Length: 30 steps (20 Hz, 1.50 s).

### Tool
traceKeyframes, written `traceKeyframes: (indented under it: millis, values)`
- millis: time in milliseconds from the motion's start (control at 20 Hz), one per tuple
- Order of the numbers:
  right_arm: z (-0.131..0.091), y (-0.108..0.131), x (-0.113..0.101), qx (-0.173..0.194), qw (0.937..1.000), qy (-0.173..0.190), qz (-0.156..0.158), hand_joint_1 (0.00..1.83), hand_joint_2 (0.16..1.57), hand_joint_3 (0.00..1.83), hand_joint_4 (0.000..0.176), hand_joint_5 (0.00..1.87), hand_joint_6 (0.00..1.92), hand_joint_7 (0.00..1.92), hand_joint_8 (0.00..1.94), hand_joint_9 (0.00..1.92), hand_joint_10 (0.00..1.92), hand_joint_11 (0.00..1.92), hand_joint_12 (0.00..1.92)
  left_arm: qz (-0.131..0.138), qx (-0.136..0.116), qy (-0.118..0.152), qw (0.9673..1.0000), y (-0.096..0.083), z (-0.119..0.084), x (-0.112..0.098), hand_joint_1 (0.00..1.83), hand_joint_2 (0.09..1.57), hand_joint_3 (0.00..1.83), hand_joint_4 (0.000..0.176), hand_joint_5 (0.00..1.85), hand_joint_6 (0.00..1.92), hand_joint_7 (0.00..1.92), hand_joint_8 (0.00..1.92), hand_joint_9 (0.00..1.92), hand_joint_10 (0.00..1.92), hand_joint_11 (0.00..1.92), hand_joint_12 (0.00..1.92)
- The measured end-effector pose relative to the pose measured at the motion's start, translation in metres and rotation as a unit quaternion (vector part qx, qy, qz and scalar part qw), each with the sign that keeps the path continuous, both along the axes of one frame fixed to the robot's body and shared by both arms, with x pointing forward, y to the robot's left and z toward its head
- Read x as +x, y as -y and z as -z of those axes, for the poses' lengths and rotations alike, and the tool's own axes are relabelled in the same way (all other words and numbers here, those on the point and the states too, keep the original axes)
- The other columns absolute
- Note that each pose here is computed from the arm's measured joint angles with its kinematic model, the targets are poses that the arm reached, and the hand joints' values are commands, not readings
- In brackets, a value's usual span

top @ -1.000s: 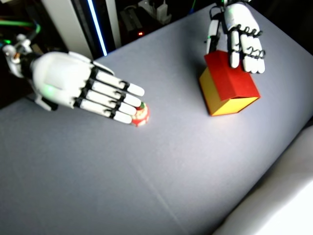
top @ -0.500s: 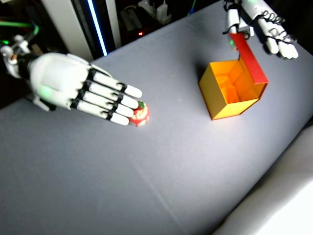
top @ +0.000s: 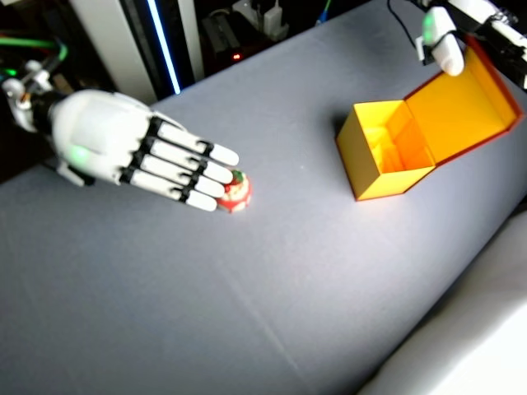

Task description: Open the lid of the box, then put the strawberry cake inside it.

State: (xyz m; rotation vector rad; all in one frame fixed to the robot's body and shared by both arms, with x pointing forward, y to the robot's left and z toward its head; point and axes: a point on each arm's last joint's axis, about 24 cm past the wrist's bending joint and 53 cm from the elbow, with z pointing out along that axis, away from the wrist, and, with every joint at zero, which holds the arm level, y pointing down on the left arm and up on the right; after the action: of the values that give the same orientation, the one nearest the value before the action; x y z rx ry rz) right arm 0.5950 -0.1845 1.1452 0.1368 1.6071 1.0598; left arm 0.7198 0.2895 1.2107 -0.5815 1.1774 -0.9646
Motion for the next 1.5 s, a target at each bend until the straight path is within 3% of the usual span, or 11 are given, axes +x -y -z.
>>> traceKeyframes:
  millis: [100, 250, 400, 500, 750, 900, 1050, 1100, 1150, 1300, 1500]
  values:
    - [0.000, 0.000, 0.000, 0.001, 1.0000, -0.001, 0.000, 0.66, 1.23, 0.00, 0.000, 0.00, 0.00, 0.00, 0.00, 0.00, 0.00, 0.00, 0.00, 0.014, 0.017, -0.004, 0.9998, 0.006, 0.003, -0.006, 0.64, 1.40, 0.00, 0.096, 0.00, 0.00, 0.00, 0.00, 0.00, 0.00, 0.00, 0.00]
    - [0.000, 0.000, 0.000, 0.004, 1.0000, -0.003, -0.001, 0.59, 1.24, 0.00, 0.000, 0.00, 0.00, 0.00, 0.00, 0.00, 0.00, 0.00, 0.00, 0.050, 0.047, -0.001, 0.9977, 0.025, 0.004, -0.015, 0.73, 1.39, 0.00, 0.093, 0.00, 0.00, 0.00, 0.00, 0.00, 0.00, 0.00, 0.00]
    - [0.007, 0.000, 0.007, -0.004, 0.9999, -0.014, -0.001, 0.66, 1.20, 0.00, 0.000, 0.00, 0.00, 0.00, 0.00, 0.00, 0.00, 0.00, 0.00, 0.113, 0.102, -0.002, 0.9884, 0.057, 0.009, -0.037, 0.74, 1.37, 0.00, 0.081, 0.00, 0.00, 0.00, 0.00, 0.00, 0.00, 0.00, 0.00]
    - [0.008, -0.005, 0.012, -0.008, 0.9998, -0.016, -0.006, 0.70, 1.19, 0.00, 0.000, 0.00, 0.00, 0.00, 0.00, 0.00, 0.00, 0.00, 0.00, 0.145, 0.124, -0.001, 0.9816, 0.074, 0.012, -0.049, 0.78, 1.35, 0.00, 0.099, 0.00, 0.00, 0.00, 0.00, 0.00, 0.00, 0.00, 0.00]
    - [0.028, -0.022, 0.032, -0.020, 0.9988, -0.043, -0.015, 0.81, 1.15, 0.00, 0.000, 0.03, 0.01, 0.04, 0.01, 0.03, 0.01, 0.03, 0.02, 0.222, 0.171, 0.009, 0.9599, 0.112, 0.017, -0.086, 0.67, 1.34, 0.00, 0.070, 0.00, 0.00, 0.00, 0.00, 0.00, 0.00, 0.00, 0.00]
    - [0.040, -0.029, 0.044, -0.028, 0.9977, -0.060, -0.014, 0.90, 1.11, 0.01, 0.000, 0.06, 0.01, 0.06, 0.01, 0.09, 0.02, 0.00, 0.63, 0.247, 0.174, 0.003, 0.9532, 0.122, 0.024, -0.096, 0.74, 1.34, 0.00, 0.013, 0.00, 0.00, 0.00, 0.00, 0.00, 0.00, 0.00, 0.00]
    - [0.055, -0.039, 0.054, -0.037, 0.9959, -0.081, -0.016, 0.94, 1.12, 0.00, 0.000, 0.12, 0.03, 0.21, 0.04, 0.17, 0.06, 0.00, 0.97, 0.253, 0.167, 0.003, 0.9529, 0.124, 0.024, -0.100, 0.66, 1.36, 0.00, 0.002, 0.00, 0.00, 0.00, 0.00, 0.00, 0.00, 0.00, 0.00]
    - [0.061, -0.042, 0.058, -0.042, 0.9951, -0.088, -0.016, 1.00, 1.14, 0.00, 0.000, 0.37, 0.16, 0.52, 0.19, 0.40, 0.61, 0.12, 1.49, 0.254, 0.166, 0.004, 0.9530, 0.124, 0.024, -0.101, 0.66, 1.37, 0.01, 0.000, 0.00, 0.00, 0.00, 0.00, 0.00, 0.00, 0.00, 0.00]
    - [0.066, -0.044, 0.064, -0.046, 0.9943, -0.095, -0.015, 1.18, 1.16, 0.01, 0.000, 0.69, 0.99, 0.89, 0.94, 0.81, 0.96, 0.59, 1.59, 0.254, 0.165, 0.004, 0.9530, 0.124, 0.023, -0.101, 0.66, 1.38, 0.01, 0.000, 0.00, 0.00, 0.00, 0.00, 0.00, 0.00, 0.00, 0.00]
    - [0.055, -0.042, 0.078, -0.033, 0.9955, -0.089, -0.006, 1.22, 1.23, 0.01, 0.000, 0.72, 1.12, 0.84, 1.52, 1.05, 1.69, 1.06, 1.89, 0.256, 0.166, 0.013, 0.9522, 0.122, 0.019, -0.106, 0.62, 1.41, 0.02, 0.015, 0.00, 0.00, 0.00, 0.00, 0.00, 0.00, 0.00, 0.00]
    - [0.047, -0.057, 0.070, -0.028, 0.9953, -0.086, -0.035, 1.12, 1.25, 0.00, 0.000, 0.72, 1.32, 0.88, 1.81, 1.04, 1.91, 1.12, 1.92, 0.248, 0.159, 0.013, 0.9555, 0.115, 0.016, -0.109, 0.67, 1.40, 0.00, 0.055, 0.00, 0.00, 0.00, 0.00, 0.00, 0.00, 0.00, 0.00]
